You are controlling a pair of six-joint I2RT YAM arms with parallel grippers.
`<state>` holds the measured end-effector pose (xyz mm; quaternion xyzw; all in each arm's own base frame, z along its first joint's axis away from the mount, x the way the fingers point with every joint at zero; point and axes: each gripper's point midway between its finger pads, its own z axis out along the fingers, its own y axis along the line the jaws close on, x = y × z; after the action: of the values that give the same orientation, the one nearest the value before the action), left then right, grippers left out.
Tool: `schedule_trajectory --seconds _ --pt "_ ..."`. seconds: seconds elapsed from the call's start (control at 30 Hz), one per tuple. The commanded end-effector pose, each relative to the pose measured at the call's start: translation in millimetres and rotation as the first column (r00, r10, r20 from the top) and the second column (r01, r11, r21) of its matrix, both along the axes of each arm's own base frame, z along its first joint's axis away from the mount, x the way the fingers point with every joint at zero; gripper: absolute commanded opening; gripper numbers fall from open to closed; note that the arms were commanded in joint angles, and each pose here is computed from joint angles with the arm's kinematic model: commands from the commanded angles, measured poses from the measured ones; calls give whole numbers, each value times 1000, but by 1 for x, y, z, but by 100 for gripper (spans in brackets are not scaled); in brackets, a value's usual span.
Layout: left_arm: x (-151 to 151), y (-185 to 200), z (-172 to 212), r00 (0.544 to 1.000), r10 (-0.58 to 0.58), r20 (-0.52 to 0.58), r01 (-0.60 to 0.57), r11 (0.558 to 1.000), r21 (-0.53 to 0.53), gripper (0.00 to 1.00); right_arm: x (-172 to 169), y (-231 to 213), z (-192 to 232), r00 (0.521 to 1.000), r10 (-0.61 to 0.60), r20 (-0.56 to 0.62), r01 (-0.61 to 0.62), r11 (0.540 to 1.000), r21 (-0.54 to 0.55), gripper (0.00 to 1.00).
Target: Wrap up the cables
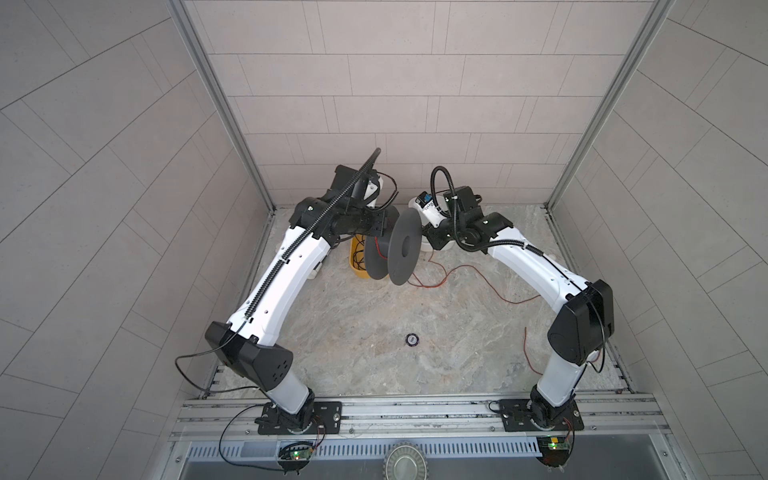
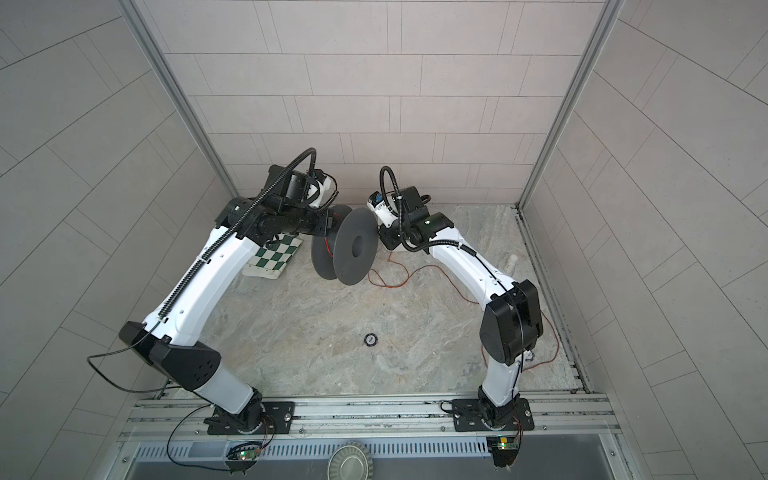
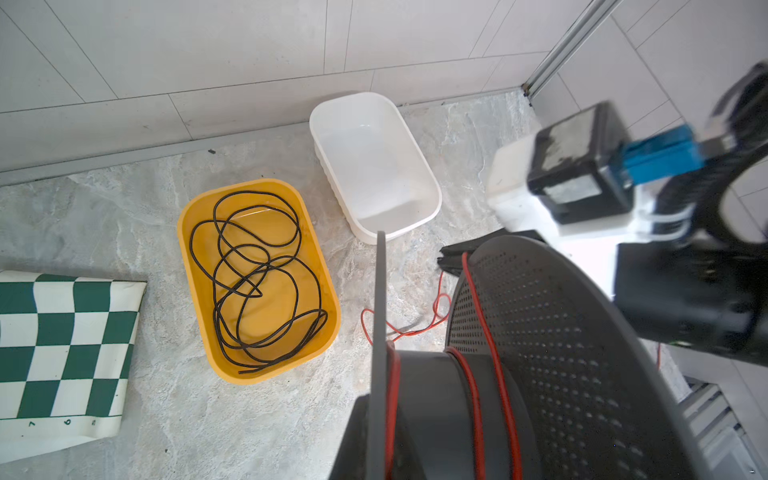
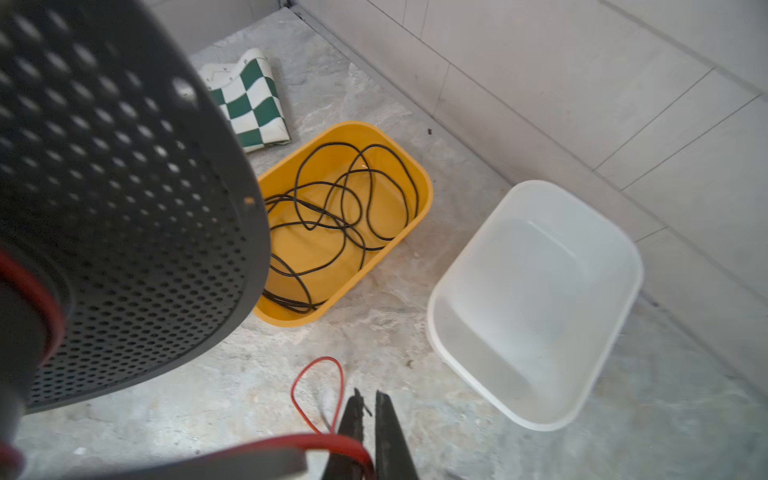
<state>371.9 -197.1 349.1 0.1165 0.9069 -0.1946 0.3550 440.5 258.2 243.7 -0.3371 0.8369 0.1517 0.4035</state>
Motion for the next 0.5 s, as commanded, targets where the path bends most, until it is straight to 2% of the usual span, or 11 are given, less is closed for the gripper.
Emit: schedule_trajectory --seconds 0.0,0.17,0.47 --pt "-20 3 48 999 -12 31 16 990 -140 0 0 -1 9 1000 18 -13 -15 986 166 17" --pt "-21 7 68 999 13 40 -5 984 -177 0 -5 4 -8 998 41 -44 -28 964 266 38" --pt "-22 16 88 997 57 61 -41 973 -228 0 -20 -4 -15 999 23 -25 -13 939 343 80"
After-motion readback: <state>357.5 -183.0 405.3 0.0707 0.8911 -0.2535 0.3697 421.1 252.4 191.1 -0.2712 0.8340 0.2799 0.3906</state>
